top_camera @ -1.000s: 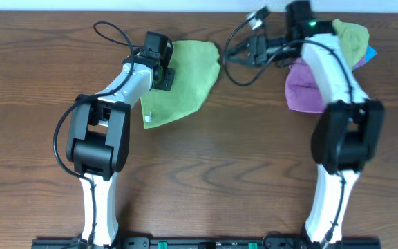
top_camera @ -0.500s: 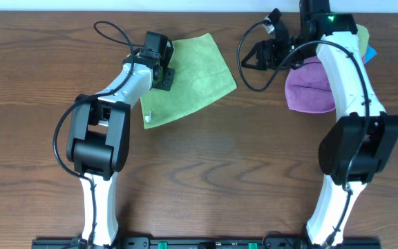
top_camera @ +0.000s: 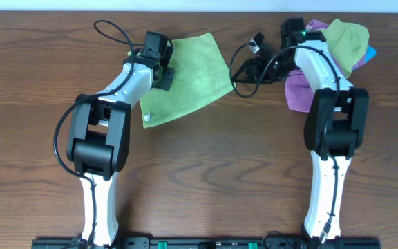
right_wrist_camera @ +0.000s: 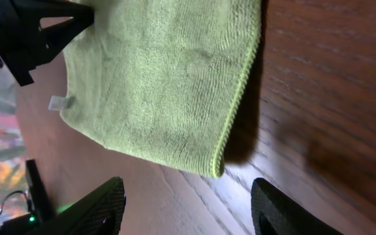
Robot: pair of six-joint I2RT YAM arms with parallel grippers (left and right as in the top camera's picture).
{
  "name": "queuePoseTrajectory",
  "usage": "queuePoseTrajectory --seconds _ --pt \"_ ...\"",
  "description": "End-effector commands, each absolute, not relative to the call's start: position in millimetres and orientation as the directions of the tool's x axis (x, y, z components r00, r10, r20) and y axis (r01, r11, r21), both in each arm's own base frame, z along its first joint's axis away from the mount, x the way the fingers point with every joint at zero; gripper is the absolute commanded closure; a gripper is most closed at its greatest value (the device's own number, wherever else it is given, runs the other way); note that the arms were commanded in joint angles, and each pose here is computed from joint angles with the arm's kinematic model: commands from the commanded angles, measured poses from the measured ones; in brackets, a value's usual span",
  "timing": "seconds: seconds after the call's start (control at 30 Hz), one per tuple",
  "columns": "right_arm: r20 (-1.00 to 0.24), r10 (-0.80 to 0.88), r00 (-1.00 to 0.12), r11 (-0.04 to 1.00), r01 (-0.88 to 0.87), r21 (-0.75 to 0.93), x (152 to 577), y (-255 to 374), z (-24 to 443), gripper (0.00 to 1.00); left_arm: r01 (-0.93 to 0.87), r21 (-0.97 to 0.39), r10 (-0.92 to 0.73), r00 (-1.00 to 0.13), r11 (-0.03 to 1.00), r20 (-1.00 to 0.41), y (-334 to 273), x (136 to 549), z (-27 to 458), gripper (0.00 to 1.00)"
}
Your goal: Fold the cloth
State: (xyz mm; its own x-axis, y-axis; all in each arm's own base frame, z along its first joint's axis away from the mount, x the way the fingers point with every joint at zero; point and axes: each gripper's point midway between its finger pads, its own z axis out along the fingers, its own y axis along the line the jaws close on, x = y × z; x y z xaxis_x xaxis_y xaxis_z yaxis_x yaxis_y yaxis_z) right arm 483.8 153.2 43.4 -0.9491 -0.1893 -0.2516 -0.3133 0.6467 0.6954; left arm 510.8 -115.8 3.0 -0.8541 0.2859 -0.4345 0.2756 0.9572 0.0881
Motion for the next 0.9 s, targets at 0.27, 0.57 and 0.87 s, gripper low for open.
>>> queuePoseTrajectory --seconds 0.27,0.57,0.87 --pt "-0.333 -0.224 -0.916 0.566 -0.401 0.721 487.6 182.5 51.8 0.35 0.274 0.119 0.299 -0.869 0.954 -0.395 -104.7 506.9 -16.9 0.94" --pt "-0.353 -0.198 -0.915 0.587 -0.399 0.705 501.7 181.8 39.8 0.35 0.275 0.119 0.3 -0.868 0.954 -0.395 -105.0 506.8 -16.9 0.94" --pt "-0.346 -0.17 -0.923 0.6 -0.376 0.707 508.9 180.2 32.5 0.35 0.276 0.116 0.299 -0.867 0.954 -0.398 -105.6 507.3 -16.7 0.94"
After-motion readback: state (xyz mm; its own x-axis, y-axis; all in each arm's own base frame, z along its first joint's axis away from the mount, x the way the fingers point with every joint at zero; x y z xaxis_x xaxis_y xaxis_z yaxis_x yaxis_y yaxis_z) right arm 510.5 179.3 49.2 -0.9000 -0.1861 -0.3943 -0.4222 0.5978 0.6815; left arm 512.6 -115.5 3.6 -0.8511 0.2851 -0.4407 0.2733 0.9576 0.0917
